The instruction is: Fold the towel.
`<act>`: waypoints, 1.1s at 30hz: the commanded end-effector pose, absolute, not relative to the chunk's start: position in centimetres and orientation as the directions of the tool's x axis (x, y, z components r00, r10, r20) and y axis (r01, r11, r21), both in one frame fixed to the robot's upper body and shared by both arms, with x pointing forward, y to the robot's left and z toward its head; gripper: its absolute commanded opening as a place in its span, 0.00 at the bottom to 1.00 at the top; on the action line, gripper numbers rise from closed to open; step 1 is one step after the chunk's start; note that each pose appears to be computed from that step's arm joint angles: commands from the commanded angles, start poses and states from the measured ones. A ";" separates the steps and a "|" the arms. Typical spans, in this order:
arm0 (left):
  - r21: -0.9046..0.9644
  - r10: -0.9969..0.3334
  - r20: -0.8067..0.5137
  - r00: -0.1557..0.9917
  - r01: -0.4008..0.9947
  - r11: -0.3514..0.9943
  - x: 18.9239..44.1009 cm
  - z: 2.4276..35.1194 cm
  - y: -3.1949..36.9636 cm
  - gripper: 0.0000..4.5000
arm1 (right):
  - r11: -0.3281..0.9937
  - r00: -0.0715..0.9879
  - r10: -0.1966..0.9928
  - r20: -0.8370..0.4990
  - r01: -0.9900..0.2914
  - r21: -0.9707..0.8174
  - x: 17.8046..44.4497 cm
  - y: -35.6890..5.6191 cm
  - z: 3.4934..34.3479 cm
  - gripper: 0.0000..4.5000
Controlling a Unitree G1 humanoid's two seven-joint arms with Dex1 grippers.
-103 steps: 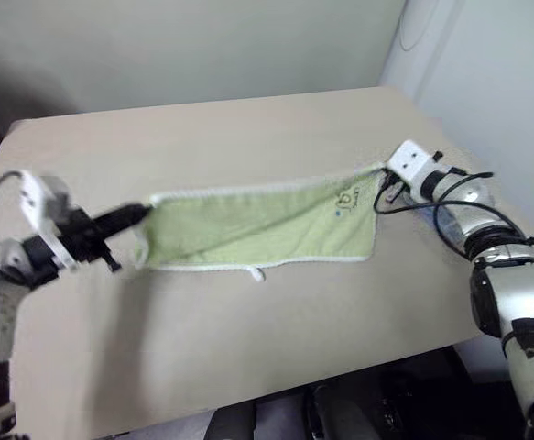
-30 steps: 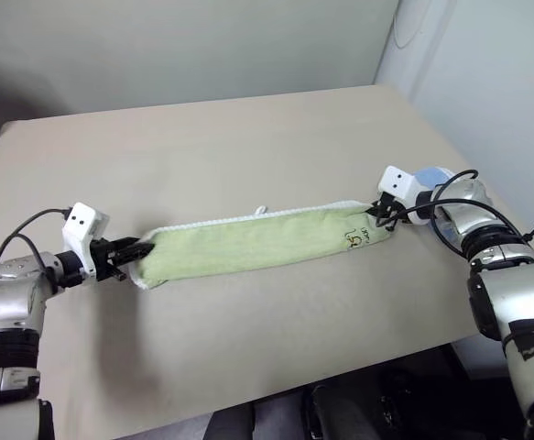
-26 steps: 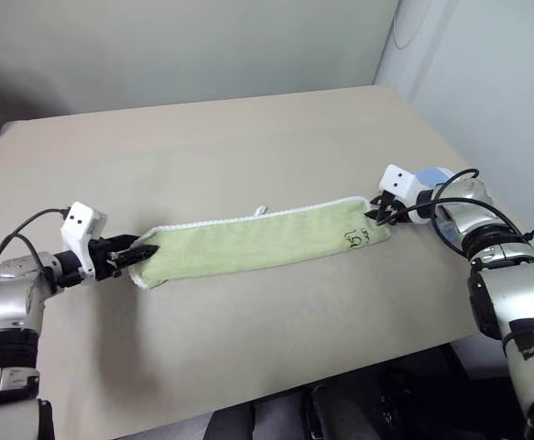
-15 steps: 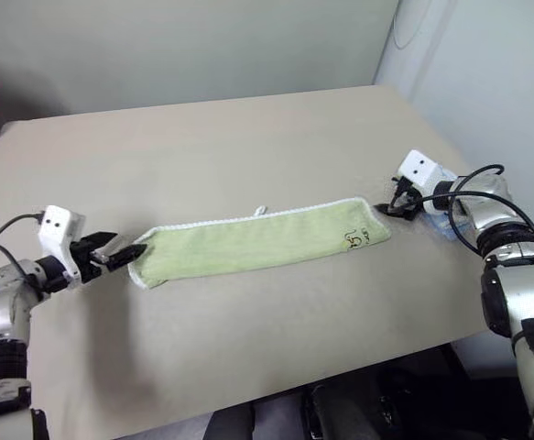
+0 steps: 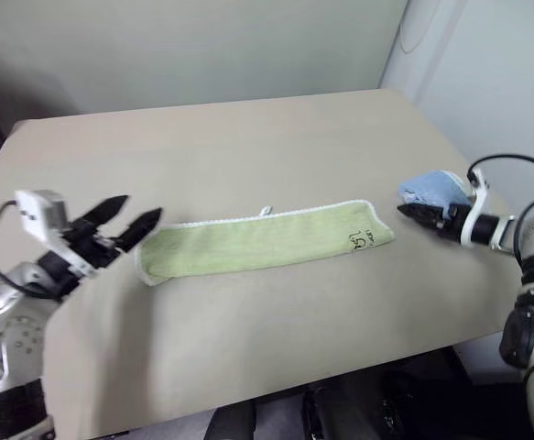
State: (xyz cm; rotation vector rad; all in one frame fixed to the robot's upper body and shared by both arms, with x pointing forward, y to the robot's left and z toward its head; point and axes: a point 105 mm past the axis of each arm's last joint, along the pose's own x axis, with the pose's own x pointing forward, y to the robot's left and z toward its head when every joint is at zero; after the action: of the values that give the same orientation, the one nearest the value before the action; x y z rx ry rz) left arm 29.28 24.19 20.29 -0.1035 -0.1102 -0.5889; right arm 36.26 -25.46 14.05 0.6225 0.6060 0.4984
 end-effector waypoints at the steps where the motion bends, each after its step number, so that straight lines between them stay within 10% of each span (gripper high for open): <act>1: -0.045 -0.601 0.161 0.783 0.614 0.788 29.1 21.2 22.0 1.00 | 0.679 0.744 0.579 -0.334 -0.213 0.702 35.1 -25.0 15.3 0.98; 28: 0.002 -0.827 -0.032 0.561 0.828 0.561 27.2 17.6 15.4 1.00 | 0.558 0.779 0.541 -0.318 -0.051 0.828 38.8 -17.2 11.0 0.98; 33: 0.005 -0.834 -0.053 0.549 0.836 0.549 27.4 16.9 14.9 1.00 | 0.563 0.780 0.544 -0.310 -0.066 0.824 39.2 -16.2 11.5 0.71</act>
State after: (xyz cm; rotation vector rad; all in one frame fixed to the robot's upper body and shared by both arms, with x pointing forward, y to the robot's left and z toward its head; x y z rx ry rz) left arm 27.63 15.34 15.95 -0.0060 0.0926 -0.9635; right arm 38.93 -17.19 10.91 0.9150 0.5868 0.3542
